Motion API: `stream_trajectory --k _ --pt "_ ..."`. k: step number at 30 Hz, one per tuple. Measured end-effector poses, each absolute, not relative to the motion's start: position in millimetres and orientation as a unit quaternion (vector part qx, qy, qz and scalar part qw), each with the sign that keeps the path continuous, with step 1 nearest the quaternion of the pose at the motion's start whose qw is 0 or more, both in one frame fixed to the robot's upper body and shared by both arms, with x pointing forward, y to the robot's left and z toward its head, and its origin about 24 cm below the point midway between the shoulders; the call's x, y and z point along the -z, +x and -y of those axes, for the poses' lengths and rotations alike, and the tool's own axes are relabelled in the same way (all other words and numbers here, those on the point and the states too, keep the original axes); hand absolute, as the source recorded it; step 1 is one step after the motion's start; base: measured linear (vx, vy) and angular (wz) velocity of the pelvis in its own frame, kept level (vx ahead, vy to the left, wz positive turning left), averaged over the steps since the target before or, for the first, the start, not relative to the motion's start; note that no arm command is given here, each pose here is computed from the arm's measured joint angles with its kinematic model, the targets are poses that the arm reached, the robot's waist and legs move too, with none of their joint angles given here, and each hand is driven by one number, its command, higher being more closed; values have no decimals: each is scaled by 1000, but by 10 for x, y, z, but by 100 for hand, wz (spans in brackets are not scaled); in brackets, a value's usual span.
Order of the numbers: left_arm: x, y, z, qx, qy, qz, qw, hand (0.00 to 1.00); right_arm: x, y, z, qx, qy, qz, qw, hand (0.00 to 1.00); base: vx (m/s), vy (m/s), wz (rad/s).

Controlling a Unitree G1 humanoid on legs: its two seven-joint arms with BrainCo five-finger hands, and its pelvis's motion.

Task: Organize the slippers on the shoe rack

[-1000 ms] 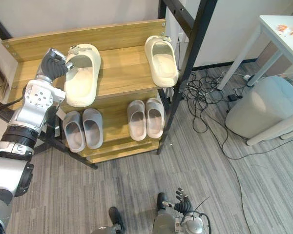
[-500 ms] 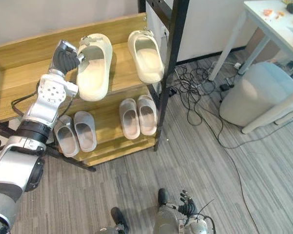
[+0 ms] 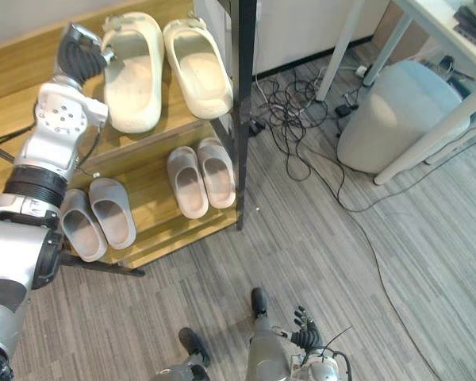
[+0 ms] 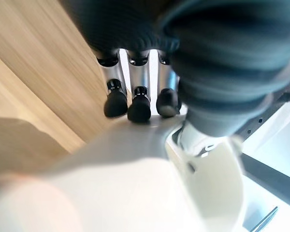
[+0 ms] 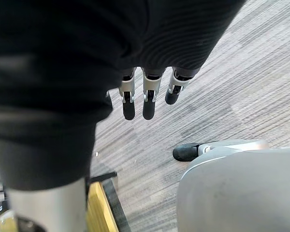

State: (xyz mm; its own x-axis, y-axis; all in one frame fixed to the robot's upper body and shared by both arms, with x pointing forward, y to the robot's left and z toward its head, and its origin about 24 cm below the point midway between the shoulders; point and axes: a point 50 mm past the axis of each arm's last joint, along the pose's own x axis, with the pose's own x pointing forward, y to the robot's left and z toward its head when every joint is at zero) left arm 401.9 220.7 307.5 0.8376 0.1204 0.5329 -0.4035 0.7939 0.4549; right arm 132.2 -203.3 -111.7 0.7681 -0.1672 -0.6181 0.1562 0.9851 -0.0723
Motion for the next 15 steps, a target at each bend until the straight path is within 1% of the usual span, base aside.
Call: stream_trajectory --k 7,15 --pt "-3092 4009 -2239 -150 278 248 916 0 1114 1323 2033 86 -8 -328 941 0 15 66 0" --pt "-3096 4007 -2238 -155 274 251 915 0 1116 1318 2037 86 -9 -327 941 0 7 61 14"
